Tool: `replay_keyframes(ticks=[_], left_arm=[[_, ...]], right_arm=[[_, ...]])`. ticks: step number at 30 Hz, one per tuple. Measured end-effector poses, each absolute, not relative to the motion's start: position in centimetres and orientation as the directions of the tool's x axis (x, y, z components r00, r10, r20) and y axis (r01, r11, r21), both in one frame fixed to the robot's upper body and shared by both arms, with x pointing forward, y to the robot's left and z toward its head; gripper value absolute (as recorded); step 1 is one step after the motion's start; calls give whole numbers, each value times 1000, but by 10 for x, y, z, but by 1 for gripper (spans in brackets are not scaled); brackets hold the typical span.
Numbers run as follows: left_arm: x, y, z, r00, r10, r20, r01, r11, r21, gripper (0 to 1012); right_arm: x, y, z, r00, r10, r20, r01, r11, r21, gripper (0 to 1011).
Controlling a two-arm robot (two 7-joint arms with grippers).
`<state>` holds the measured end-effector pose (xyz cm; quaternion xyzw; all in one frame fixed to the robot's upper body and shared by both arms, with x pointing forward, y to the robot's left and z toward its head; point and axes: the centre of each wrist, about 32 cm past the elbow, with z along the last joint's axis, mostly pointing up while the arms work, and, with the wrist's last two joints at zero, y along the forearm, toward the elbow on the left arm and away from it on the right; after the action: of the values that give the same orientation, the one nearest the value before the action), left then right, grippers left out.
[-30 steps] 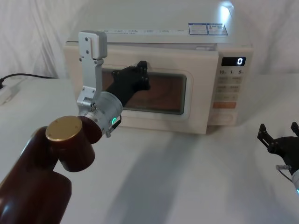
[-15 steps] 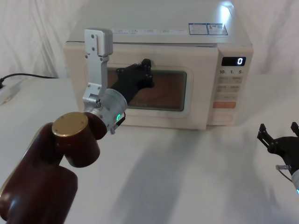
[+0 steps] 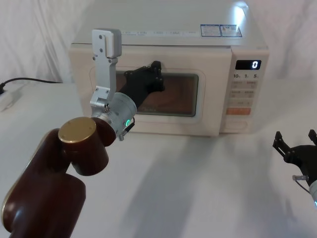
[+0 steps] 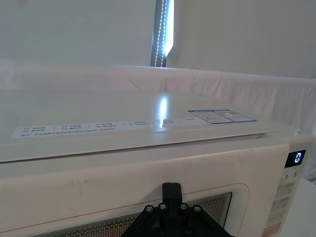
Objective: Press the button to open the microwave door with one hand; close the microwave door with the other hand.
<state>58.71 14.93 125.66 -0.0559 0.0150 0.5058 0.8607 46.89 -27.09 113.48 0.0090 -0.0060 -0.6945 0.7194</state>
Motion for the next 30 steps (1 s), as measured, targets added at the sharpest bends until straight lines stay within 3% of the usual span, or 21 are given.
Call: replay_keyframes(ticks=[30], left_arm=[[592,150,1254,465,880,-92,-885,460,-71,0]], right_arm=[[469,-271,1135,36,-999,-4,999,36,21,1002]])
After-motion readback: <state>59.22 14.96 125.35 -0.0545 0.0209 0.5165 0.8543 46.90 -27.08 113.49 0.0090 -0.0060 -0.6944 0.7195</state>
